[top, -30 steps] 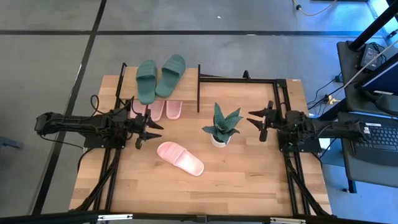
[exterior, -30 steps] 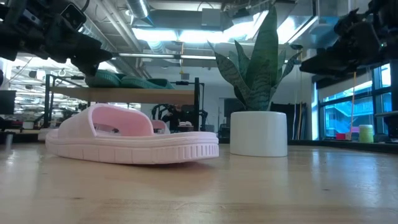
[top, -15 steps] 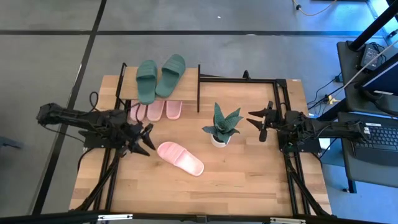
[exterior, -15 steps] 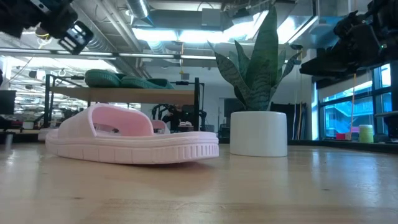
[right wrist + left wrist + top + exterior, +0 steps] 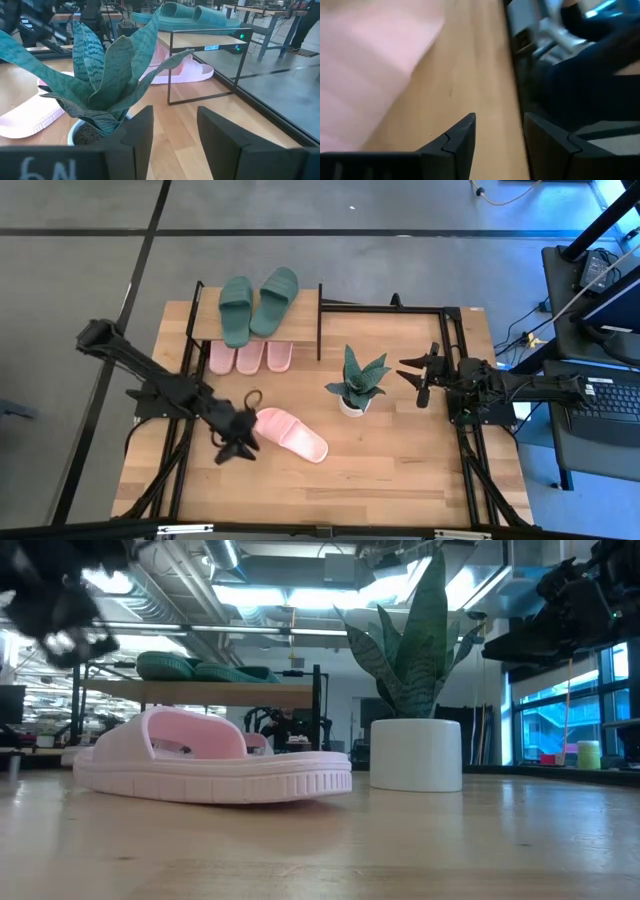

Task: Pick and place slides into the shelf
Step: Put the pink slipper under the shelf

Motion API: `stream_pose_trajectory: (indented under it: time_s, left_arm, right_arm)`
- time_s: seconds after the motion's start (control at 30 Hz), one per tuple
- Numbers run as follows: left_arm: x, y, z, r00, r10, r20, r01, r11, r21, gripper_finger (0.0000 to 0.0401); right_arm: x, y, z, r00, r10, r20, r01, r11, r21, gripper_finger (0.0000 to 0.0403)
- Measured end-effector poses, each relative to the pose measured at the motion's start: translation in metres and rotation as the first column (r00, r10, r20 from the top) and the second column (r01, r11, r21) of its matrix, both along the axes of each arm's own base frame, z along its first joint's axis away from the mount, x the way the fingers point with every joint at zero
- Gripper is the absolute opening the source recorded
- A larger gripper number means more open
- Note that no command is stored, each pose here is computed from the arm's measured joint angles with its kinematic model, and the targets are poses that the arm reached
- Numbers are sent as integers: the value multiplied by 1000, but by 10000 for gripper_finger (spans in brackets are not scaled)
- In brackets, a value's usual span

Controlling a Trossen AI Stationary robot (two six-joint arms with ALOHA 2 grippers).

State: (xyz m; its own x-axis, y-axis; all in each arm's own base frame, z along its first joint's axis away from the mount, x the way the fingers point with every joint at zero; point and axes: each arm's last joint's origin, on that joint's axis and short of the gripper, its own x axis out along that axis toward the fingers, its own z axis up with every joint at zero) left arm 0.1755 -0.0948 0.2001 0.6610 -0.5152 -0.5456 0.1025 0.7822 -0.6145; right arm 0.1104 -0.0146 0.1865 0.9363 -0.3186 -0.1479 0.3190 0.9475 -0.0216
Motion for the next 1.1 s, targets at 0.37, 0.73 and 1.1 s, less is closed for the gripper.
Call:
stream_pose_trajectory:
  time_s: [0.37,0.73,1.1]
  left_arm:
    - [26,-19,-50,957,114,-268,-87,990,113,160]
    - [31,4,-73,857,298,-419,-213,947,238,160]
    - [41,42,-73,781,566,-264,-430,794,430,160]
  right_arm:
    - [0,0,0,1000,0,-5,0,1000,0,154]
    - [0,0,-1,1000,0,-10,0,1000,1,154]
    - [0,0,-1,1000,0,-12,0,1000,1,154]
